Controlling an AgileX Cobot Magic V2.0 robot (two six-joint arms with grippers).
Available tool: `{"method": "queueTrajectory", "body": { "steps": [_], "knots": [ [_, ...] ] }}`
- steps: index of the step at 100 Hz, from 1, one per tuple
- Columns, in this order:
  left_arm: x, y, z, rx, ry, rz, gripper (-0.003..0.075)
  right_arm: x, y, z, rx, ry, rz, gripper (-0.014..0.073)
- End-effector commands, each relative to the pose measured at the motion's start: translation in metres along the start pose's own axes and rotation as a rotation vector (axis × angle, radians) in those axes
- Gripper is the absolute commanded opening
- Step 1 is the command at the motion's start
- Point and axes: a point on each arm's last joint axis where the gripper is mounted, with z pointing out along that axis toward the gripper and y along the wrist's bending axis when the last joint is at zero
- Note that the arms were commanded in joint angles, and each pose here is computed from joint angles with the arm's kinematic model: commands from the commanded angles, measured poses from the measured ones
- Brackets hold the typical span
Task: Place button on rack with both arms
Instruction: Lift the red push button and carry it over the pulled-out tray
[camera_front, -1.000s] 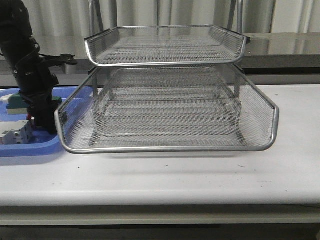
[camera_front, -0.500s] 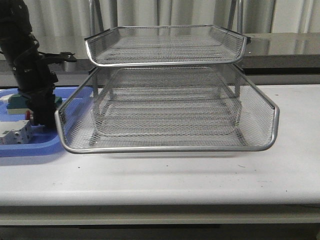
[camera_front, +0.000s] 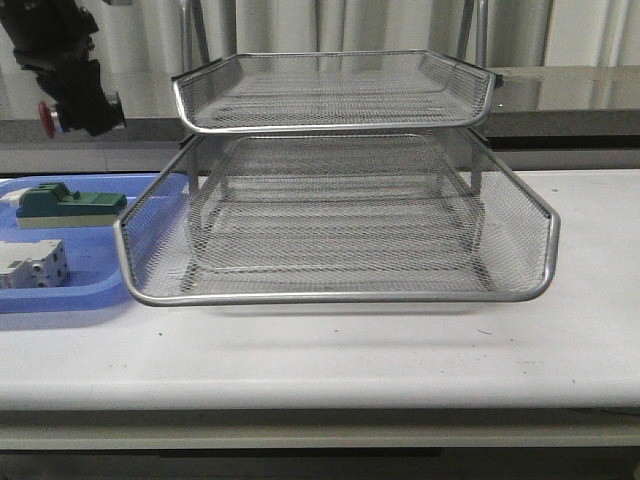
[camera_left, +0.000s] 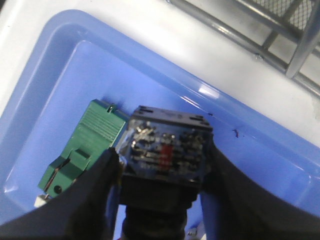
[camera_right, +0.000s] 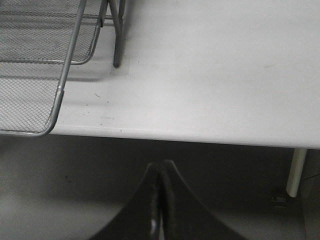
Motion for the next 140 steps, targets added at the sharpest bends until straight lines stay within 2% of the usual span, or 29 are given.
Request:
{"method": "queueTrajectory", "body": {
  "steps": [1, 25, 49, 69, 101, 120, 140],
  "knots": [
    [-0.005, -0.006, -0.060, -0.062, -0.062, -0.032, -0.0020, -0.013, 0.000, -0.007, 0.001, -0.092, -0.003, -0.0071],
    [0.006, -0.038, -0.087, -0.045, -0.020, -0.005, -0.0020, -0.013, 0.000, -0.007, 0.001, -0.092, -0.003, -0.0071],
    [0.006, -0.094, -0.114, 0.007, -0.026, 0.072, -0.0020, -0.013, 0.000, -0.007, 0.001, -0.092, -0.003, -0.0071],
    [-0.016, -0.149, -0.132, 0.048, -0.080, 0.212, -0.0020, -0.013, 0.000, -0.007, 0.001, -0.092, -0.003, -0.0071],
    [-0.061, -0.229, -0.119, 0.161, -0.125, 0.445, -0.0020, -0.013, 0.000, -0.007, 0.001, -0.092, -0.003, -0.0071],
    [-0.083, -0.253, -0.090, 0.175, -0.161, 0.498, -0.0020, -0.013, 0.000, -0.007, 0.001, -0.092, -0.003, -0.0071],
    [-0.098, -0.254, -0.064, 0.139, -0.213, 0.490, -0.0020, -0.013, 0.000, -0.007, 0.001, -0.092, -0.003, -0.0071]
  ]
}}
